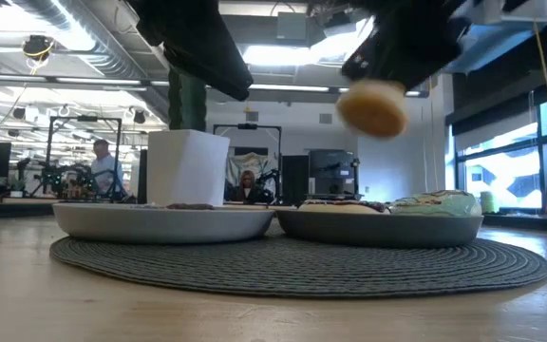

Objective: Pick & Place donuts
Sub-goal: Put the small yellow donut on the gray plate

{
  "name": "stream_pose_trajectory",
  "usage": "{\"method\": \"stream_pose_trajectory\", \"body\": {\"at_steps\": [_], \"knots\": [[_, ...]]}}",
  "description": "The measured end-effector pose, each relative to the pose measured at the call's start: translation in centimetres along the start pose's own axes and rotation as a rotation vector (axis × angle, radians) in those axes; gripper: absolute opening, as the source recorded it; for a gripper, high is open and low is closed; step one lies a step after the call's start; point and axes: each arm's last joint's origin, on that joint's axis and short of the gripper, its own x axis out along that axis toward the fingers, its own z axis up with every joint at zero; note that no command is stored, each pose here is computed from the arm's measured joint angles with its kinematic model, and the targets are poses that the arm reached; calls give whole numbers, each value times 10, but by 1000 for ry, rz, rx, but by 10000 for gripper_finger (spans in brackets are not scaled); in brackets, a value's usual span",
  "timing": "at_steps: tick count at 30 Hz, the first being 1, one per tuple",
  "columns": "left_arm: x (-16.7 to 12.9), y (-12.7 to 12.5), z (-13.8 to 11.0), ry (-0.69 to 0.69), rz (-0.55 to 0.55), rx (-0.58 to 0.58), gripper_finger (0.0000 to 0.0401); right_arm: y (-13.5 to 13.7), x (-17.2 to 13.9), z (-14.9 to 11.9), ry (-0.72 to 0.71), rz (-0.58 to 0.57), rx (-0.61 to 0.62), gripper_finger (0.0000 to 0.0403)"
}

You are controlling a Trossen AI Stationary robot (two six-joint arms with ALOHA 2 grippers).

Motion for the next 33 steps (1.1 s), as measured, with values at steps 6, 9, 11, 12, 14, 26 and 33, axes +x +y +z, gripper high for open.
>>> {"method": "stream_pose_trajectory", "body": {"at_steps": [6,9,11,12,14,26,33], "knots": [[0,-2,-2,43,-65,5,196,8,40,7,74,6,-37,20],[0,-2,-5,79,-100,13,196,12,53,8,92,8,-41,20],[-1,-2,-7,111,-120,21,196,14,61,10,96,9,-44,20],[-1,-2,-8,128,-128,26,196,15,64,11,95,10,-45,20],[-1,-1,-10,143,-133,29,196,18,70,12,90,13,-47,20],[-1,-1,-10,151,-125,7,196,26,81,11,69,67,-8,22],[-1,-1,-10,149,-121,7,196,27,81,11,71,88,-8,52]]}}
